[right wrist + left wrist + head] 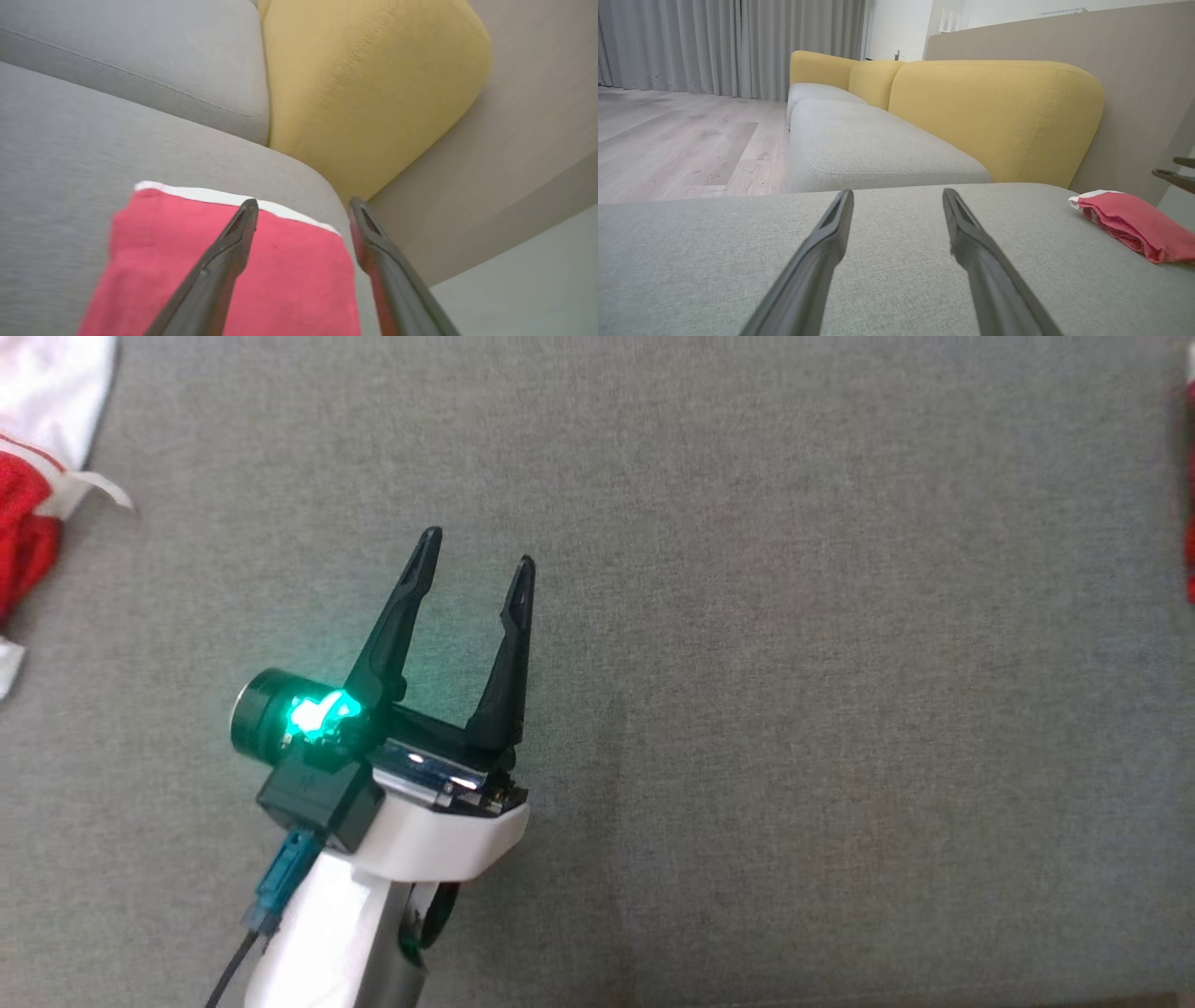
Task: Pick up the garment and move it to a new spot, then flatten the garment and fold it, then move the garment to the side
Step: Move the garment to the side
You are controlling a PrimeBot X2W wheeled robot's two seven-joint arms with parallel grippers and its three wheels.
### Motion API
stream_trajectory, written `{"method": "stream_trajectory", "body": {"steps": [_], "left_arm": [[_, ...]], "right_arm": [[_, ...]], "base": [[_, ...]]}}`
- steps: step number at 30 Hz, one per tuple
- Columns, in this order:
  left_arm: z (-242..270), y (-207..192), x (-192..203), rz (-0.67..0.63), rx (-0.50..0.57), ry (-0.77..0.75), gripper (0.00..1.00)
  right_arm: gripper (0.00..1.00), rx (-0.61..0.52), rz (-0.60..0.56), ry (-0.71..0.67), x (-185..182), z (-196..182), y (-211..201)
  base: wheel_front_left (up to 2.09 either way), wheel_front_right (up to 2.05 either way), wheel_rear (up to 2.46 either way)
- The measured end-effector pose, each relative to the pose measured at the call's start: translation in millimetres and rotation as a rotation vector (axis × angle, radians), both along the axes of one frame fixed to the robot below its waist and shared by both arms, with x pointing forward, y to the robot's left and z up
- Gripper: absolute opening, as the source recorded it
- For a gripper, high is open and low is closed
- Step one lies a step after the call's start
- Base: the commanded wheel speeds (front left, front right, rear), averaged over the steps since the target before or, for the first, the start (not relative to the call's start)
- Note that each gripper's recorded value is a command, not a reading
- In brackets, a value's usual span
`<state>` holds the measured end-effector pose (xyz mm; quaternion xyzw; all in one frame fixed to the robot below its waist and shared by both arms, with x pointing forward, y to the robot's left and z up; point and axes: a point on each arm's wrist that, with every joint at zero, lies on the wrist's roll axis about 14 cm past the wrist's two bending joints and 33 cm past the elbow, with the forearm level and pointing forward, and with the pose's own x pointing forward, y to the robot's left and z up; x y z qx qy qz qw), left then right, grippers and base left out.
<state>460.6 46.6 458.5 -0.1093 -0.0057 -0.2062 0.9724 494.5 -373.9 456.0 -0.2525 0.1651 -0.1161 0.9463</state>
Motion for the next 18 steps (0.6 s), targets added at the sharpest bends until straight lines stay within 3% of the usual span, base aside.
{"method": "stream_trajectory", "body": {"steps": [7, 13, 18], "left_arm": [[18, 15, -23, 0.067, -0.027, 0.005, 1.0], [35, 39, -51, 0.174, -0.025, -0.001, 1.0], [36, 64, -84, 0.268, 0.013, 0.012, 1.0]], "right_arm": [[1.0, 0.239, 0.21, -0.078, -7, -7, 110], [1.0, 0.513, 0.391, -0.145, -43, -11, 201], [1.0, 0.648, 0.474, -0.155, -78, -9, 250]], "base": [[0.0, 0.0, 0.0], [0.0, 0.0, 0.0], [0.0, 0.0, 0.0]]}}
